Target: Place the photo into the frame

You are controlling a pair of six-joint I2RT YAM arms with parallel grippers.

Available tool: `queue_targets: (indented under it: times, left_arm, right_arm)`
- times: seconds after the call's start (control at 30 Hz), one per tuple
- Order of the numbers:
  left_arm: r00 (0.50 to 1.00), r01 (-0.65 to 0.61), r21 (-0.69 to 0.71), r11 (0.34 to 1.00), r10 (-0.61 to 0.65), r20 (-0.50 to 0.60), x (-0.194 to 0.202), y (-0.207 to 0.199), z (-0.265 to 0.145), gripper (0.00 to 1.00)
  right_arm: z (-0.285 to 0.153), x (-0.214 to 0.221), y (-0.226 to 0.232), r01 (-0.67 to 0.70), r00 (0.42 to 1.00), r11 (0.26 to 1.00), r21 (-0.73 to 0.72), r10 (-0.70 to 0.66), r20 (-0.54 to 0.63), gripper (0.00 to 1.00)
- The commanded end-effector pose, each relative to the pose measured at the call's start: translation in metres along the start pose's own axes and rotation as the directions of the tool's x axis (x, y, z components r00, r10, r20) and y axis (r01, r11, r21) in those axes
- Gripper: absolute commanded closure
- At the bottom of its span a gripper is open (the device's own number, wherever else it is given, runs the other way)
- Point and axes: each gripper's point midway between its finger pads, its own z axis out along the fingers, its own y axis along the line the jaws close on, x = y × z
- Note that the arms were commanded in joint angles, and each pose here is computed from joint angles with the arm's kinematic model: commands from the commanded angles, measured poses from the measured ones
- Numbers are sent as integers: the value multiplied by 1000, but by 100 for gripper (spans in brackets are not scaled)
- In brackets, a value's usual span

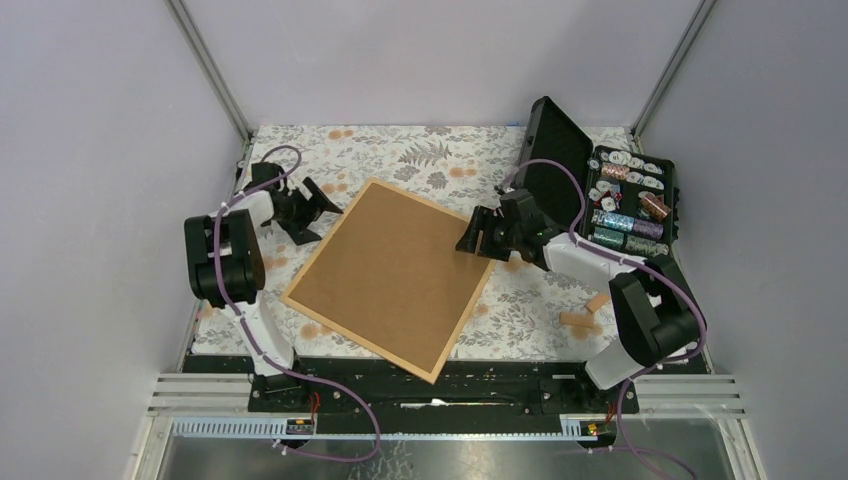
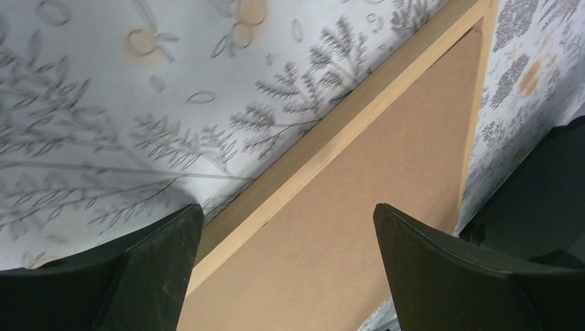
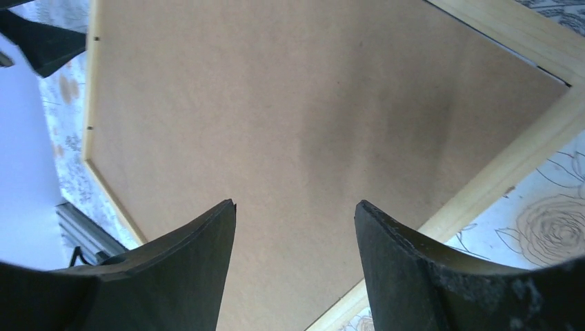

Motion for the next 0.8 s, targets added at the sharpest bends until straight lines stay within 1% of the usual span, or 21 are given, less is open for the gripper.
queue_targets:
  times: [0.0,0.07,0.17,0.23,0.33,0.43,0.53,0.6,0.67,0.77]
  left_arm:
    - [999,-35,78,996,37,-18,-7,-24,11,1]
    - [999,-36,85,996,39,-29,-6,-23,16,1]
    - [998,-34,88,996,38,-44,-3,-19,21,1]
    - [998,-35,85,996,39,-48,-1,-16,24,1]
    - [998,-35,80,996,39,-53,3,-12,26,1]
    - [998,-34,80,996,39,-57,5,-10,27,1]
    - [997,-39,83,996,44,-60,6,-10,27,1]
    - [997,-41,87,995,46,-63,6,-11,28,1]
    - [997,-39,101,994,46,-69,6,-13,28,1]
    - [996,-34,113,993,43,-76,6,-15,28,1]
  right_arm:
    - [-1,0,-20,-179,984,984,17,178,26,30]
    - [-1,4,-22,-167,986,986,16,167,16,29]
    - [-5,7,-23,-114,993,993,20,114,12,29]
    - [-8,14,-20,-33,999,998,52,34,-15,27]
    - [-14,14,0,97,995,993,64,-96,-22,24]
    - [-25,10,8,146,989,985,96,-148,8,22]
    - [-34,15,8,121,992,988,94,-123,13,20]
    - [-36,19,4,78,996,992,100,-81,26,20]
    - [-38,23,-2,1,999,996,93,-5,45,23]
    - [-38,23,-7,-140,987,990,19,138,81,29]
